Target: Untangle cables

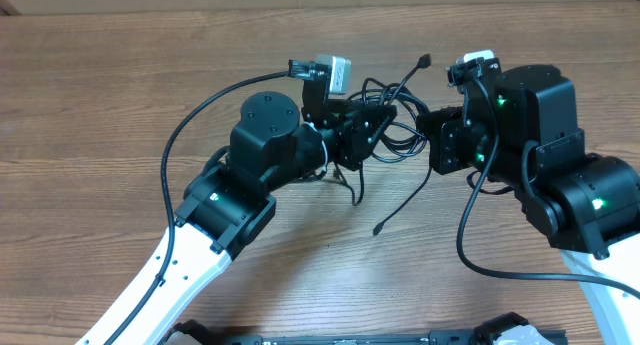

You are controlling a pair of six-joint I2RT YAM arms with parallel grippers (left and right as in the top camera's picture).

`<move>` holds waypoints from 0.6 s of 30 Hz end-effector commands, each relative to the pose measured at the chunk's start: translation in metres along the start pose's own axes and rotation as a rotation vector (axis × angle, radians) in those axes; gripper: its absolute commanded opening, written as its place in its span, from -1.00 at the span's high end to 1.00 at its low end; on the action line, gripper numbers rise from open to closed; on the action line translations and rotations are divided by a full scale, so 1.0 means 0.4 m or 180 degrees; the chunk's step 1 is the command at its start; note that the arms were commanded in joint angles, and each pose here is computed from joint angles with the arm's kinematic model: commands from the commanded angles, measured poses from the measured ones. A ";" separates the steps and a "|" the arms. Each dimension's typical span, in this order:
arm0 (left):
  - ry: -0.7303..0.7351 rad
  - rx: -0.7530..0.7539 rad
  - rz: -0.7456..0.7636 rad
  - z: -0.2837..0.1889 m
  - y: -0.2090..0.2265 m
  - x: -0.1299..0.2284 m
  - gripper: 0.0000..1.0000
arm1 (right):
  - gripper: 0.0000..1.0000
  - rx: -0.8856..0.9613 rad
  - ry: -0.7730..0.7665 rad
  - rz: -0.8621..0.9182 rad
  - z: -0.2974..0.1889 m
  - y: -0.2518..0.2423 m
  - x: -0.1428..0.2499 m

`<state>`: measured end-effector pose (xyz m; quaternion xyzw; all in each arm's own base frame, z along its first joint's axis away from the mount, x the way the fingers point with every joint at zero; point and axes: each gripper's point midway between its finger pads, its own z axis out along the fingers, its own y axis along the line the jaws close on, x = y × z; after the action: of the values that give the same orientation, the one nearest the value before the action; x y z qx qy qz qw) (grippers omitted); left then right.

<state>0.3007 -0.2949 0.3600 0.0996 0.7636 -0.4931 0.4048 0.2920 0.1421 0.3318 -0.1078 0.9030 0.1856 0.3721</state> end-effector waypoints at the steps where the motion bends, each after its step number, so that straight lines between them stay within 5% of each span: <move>1: -0.0010 -0.0053 0.0029 0.009 0.007 -0.001 0.18 | 0.92 0.0016 -0.0144 -0.0036 -0.025 0.003 -0.028; 8: 0.0347 -0.0504 -0.0210 -0.007 0.097 0.069 -0.46 | 0.92 0.0525 -0.0275 -0.0012 -0.032 -0.066 -0.047; 18: 0.0122 -0.0175 -0.0578 -0.081 0.016 0.011 -0.53 | 0.92 0.0623 -0.0309 -0.0013 -0.035 -0.078 -0.052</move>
<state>0.2893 -0.2661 0.3464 0.0559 0.7991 -0.4757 0.3633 0.3077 0.1064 0.3312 -0.0625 0.9086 0.0865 0.4037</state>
